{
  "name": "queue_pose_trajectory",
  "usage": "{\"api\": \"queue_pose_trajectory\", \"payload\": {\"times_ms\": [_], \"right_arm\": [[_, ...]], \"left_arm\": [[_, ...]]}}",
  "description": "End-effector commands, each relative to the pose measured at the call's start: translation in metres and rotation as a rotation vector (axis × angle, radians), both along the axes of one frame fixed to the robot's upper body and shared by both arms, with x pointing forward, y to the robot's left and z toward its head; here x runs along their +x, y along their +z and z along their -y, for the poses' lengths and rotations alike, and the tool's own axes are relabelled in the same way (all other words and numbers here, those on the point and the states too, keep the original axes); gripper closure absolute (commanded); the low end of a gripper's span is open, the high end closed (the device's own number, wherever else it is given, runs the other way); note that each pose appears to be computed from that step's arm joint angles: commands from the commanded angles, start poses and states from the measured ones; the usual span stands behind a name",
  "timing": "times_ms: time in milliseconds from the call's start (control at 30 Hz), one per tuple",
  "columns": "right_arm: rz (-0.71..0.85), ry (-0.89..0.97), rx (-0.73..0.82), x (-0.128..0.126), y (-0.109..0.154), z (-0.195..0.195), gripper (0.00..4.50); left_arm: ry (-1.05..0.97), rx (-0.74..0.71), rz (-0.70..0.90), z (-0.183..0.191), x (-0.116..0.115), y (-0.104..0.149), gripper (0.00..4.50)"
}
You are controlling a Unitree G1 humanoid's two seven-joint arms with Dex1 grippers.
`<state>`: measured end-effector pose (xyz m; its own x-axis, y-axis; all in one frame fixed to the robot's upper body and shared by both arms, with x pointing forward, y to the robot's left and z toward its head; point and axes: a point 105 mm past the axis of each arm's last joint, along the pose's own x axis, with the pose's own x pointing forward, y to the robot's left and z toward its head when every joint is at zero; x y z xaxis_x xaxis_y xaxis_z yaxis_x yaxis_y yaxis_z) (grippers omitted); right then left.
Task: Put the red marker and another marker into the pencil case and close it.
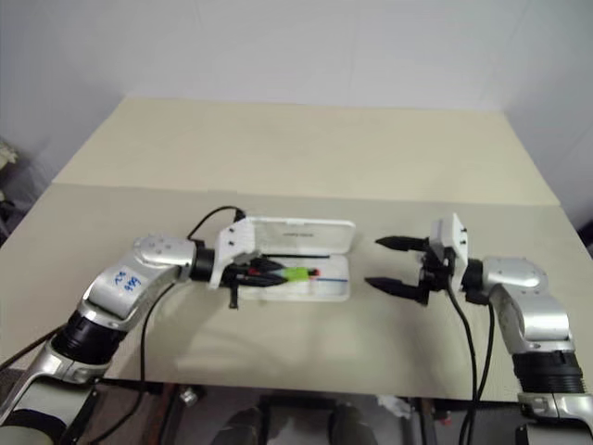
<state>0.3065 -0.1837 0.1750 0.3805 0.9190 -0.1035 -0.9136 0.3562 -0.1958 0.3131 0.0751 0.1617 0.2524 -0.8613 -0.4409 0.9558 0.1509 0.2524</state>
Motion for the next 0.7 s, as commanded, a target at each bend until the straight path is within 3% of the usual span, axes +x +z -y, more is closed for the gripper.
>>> {"api": "queue_pose_trajectory", "payload": {"times_ms": [33, 433, 700], "right_arm": [[0.053, -0.01, 0.012, -0.0032, 0.0136, 0.0027, 0.0], [0.061, -0.018, 0.009, -0.0022, 0.0156, 0.0029, 0.0], [0.065, -0.016, 0.006, -0.0006, 0.017, 0.0023, 0.0]], "left_arm": [[-0.011, 0.001, 0.038, 0.0005, 0.0031, 0.0075, 3.98], [-0.03, -0.008, 0.025, 0.0076, 0.001, 0.0035, 3.98], [-0.016, -0.028, 0.02, 0.0088, 0.0035, 0.0056, 1.24]]}}
